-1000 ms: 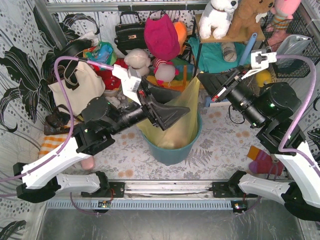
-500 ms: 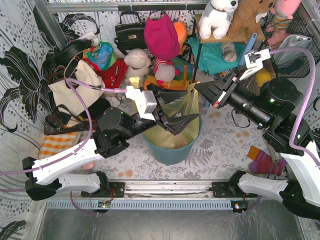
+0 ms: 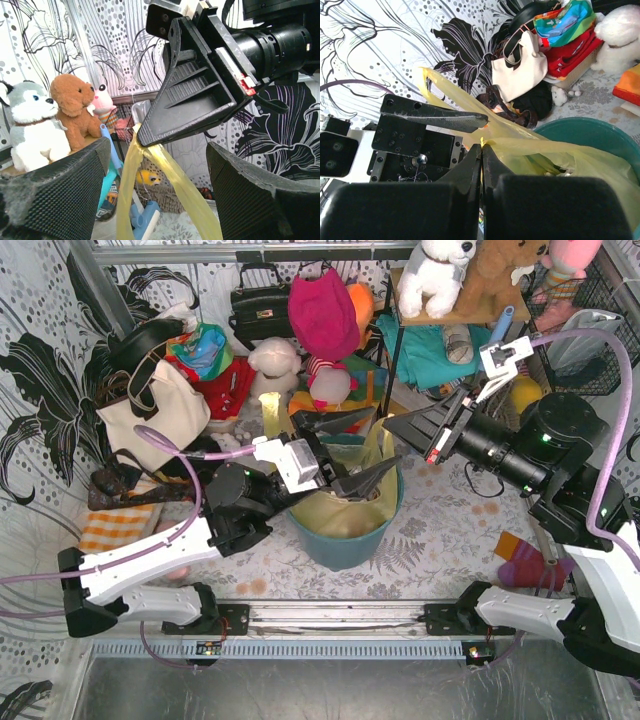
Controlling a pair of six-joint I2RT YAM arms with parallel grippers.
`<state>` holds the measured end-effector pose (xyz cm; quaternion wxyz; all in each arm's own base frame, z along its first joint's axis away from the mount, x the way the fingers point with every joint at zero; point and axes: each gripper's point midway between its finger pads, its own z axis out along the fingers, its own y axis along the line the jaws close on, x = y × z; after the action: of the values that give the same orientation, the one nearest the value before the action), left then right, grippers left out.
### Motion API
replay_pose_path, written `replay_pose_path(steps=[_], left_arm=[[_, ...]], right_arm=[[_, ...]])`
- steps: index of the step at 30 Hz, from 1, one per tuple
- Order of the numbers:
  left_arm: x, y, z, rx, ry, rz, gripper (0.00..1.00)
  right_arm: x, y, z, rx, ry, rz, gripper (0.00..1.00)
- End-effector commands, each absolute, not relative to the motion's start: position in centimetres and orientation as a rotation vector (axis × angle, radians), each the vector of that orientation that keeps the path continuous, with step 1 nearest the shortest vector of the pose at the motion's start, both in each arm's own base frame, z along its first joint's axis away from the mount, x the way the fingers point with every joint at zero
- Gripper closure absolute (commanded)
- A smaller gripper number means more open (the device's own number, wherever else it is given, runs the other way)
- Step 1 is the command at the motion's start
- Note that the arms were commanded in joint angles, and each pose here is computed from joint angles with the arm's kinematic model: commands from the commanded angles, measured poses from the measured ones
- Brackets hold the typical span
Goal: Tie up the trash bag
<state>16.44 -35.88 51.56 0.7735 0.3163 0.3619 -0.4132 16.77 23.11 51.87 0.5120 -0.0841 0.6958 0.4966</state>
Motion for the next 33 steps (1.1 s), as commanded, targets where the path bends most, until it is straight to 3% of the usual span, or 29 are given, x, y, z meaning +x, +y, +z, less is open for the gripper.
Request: replay_pose_path(steps=[1, 8, 14, 20, 27, 29, 31, 33], left_arm=[[16.5, -35.2, 53.5, 0.636, 0.698, -0.849, 0.16], [16.4, -36.5, 53.3, 0.679, 0.685, -0.859, 0.4], [16.4, -36.6, 53.4, 0.674, 0.68, -0.86, 0.56], [16.0, -35.9, 54.5, 0.654, 0.651, -0.868, 0.63], [17.0, -35.8, 54.3, 0.61, 0.693, -0.854, 0.85], [17.4, -35.7, 54.3, 0.586, 0.708, -0.854, 0.84], [17.5, -35.6, 54.4, 0.572, 0.713, -0.856, 0.73], [17.7, -35.6, 54.5, 0.562, 0.715, -0.857, 0.69]], right_arm=[[15.3, 22.8, 53.7, -0.229, 1.632, 1.261, 1.0], [15.2, 23.2, 54.9, -0.24, 1.593, 1.288, 1.0], [15.4, 23.8, 56.0, -0.26, 1.565, 1.302, 1.0], [15.8, 23.9, 55.5, -0.258, 1.582, 1.288, 1.0], [15.7, 23.5, 55.7, -0.245, 1.568, 1.283, 1.0], [15.6, 23.4, 55.7, -0.246, 1.566, 1.284, 1.0], [15.5, 23.4, 55.7, -0.248, 1.563, 1.287, 1.0], [15.4, 23.3, 55.7, -0.248, 1.561, 1.288, 1.0]])
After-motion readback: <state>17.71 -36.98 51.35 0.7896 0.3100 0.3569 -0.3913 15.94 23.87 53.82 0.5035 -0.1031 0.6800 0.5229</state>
